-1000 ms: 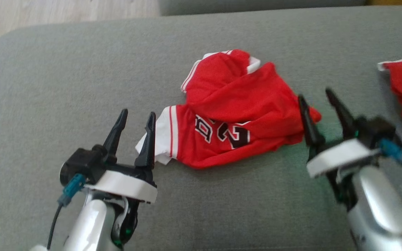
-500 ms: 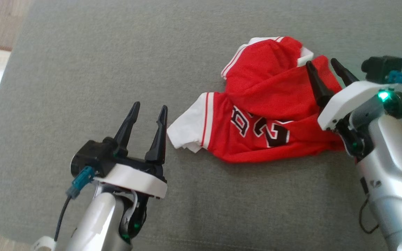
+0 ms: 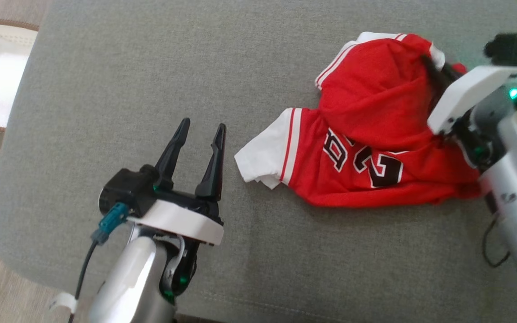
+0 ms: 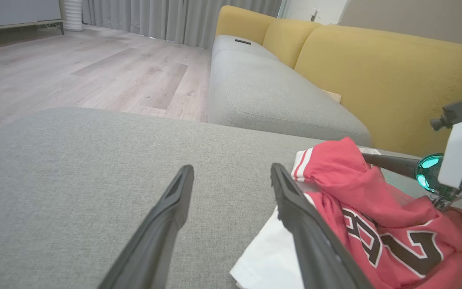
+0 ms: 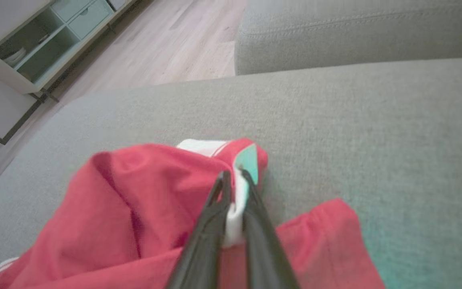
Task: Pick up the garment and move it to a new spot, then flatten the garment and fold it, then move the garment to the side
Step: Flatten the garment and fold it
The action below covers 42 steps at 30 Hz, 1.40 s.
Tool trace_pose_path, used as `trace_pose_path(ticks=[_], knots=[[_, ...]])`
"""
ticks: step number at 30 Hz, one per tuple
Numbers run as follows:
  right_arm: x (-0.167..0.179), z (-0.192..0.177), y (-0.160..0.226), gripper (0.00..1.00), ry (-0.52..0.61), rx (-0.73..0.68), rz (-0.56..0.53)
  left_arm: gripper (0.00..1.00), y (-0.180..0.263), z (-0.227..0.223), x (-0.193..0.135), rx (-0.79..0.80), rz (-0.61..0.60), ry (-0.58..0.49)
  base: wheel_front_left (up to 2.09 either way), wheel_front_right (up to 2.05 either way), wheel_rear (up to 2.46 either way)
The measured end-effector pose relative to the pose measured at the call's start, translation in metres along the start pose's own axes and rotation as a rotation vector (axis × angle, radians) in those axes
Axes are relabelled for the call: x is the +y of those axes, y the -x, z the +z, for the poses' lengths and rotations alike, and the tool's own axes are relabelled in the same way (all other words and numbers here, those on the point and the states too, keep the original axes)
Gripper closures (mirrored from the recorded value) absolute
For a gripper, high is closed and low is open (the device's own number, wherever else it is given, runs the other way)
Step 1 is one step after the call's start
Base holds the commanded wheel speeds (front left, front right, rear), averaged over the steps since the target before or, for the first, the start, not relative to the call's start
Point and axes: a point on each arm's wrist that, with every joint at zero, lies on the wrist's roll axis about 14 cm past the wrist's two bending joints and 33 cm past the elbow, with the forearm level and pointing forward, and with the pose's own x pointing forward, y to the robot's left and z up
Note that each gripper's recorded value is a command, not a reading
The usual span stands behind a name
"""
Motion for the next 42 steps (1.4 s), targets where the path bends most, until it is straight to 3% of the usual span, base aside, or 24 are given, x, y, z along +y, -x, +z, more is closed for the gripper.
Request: trace_pose_path(ticks=[6,10,14,19,20,21,28,35,42], knots=[[-0.009,0.053,0.003,1.0,0.085,-0.132,-0.013,0.0,-0.001,0.007,0.001,-0.018,0.002,-0.001,0.0,0.0,0.0],[-0.023,0.098,0.012,1.0,0.249,-0.213,-0.063,0.0,0.0,0.01,0.001,-0.027,0.007,-0.003,0.0,0.0,0.0],[-0.017,0.137,0.017,1.0,0.357,-0.278,-0.068,0.0,0.001,0.012,0.0,-0.033,0.007,0.006,0.0,0.0,0.0],[-0.012,0.141,0.014,1.0,0.411,-0.258,-0.068,0.0,0.001,0.013,-0.001,-0.033,0.004,0.007,0.0,0.0,0.0],[-0.018,0.135,0.013,0.6,0.428,-0.235,-0.084,0.0,0.001,0.012,-0.001,-0.033,0.004,0.007,0.0,0.0,0.0],[-0.025,0.128,0.013,0.0,0.449,-0.209,-0.105,0.0,0.001,0.012,-0.002,-0.032,0.003,0.007,0.0,0.0,0.0],[-0.041,0.129,0.026,0.0,0.456,-0.247,-0.153,0.0,-0.001,0.016,-0.004,-0.045,-0.004,0.013,0.0,0.0,0.0],[-0.034,0.156,0.063,0.0,0.446,-0.43,-0.15,0.0,-0.007,0.028,-0.012,-0.086,-0.031,0.006,0.0,0.0,0.0],[-0.053,0.121,0.12,0.0,0.329,-0.54,-0.196,0.0,-0.009,0.033,-0.033,-0.106,-0.094,0.012,0.0,0.0,0.0]])
